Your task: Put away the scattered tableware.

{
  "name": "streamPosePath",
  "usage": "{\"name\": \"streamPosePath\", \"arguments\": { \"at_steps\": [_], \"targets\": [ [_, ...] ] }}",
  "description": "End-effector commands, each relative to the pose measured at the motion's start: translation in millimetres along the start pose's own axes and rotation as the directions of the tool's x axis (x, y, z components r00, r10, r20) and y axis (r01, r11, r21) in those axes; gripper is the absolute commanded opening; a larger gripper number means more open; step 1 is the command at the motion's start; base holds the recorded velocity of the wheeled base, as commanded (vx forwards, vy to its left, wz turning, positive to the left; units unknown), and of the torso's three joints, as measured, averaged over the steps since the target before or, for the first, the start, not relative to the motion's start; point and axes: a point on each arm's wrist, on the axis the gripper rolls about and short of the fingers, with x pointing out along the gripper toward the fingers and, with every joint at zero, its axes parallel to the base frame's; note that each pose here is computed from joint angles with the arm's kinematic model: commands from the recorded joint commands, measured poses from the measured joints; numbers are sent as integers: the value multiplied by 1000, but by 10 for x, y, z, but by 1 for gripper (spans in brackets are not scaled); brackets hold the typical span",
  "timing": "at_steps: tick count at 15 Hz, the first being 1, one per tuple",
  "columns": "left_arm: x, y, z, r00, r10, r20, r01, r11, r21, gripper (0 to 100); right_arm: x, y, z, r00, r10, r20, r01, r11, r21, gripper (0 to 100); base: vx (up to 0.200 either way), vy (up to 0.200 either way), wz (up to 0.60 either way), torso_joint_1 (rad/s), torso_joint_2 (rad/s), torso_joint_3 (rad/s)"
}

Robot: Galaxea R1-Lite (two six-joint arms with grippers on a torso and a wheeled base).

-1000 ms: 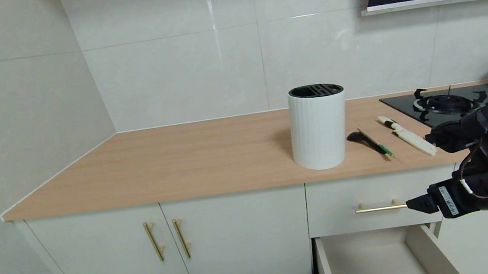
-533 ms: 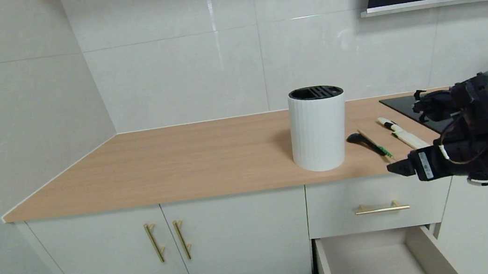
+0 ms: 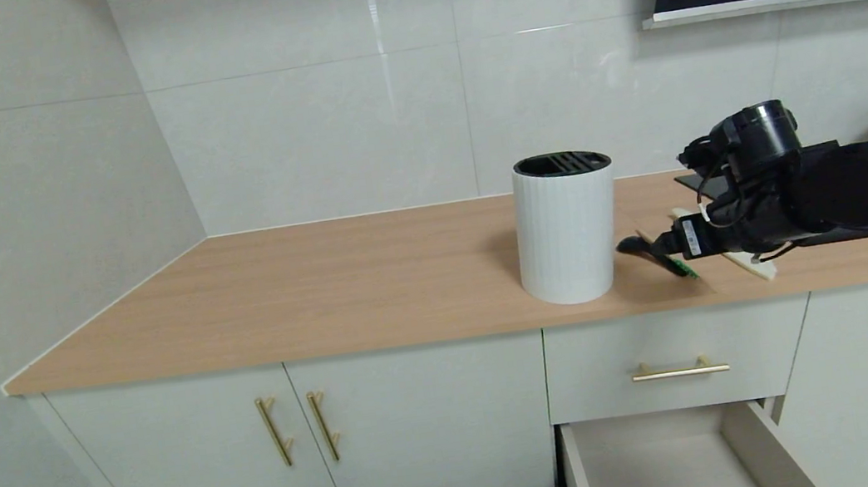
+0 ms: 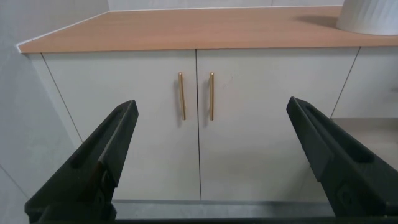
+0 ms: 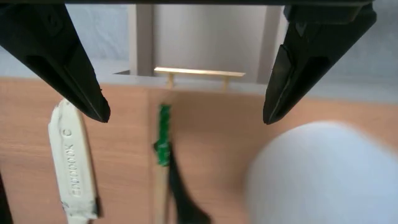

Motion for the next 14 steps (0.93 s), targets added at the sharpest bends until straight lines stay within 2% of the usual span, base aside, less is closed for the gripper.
{"name": "streamPosePath", "arguments": {
  "at_steps": [1,5,14],
  "targets": [
    [0,0,-1,1000,1,0,-1,1000,-1,100,309,-80,-100,998,-10,-59,9,1000,-10,100,0,0,0,0,0,0],
    [0,0,-1,1000,1,0,-1,1000,-1,100,525,-199,-151,995,-22,-93,21,1000,-3,100,0,0,0,0,0,0],
    [0,0,-1,1000,1,0,-1,1000,-1,100,633,-193,-201,993,-23,-114,23,1000,-6,100,0,0,0,0,0,0]
  ]
}}
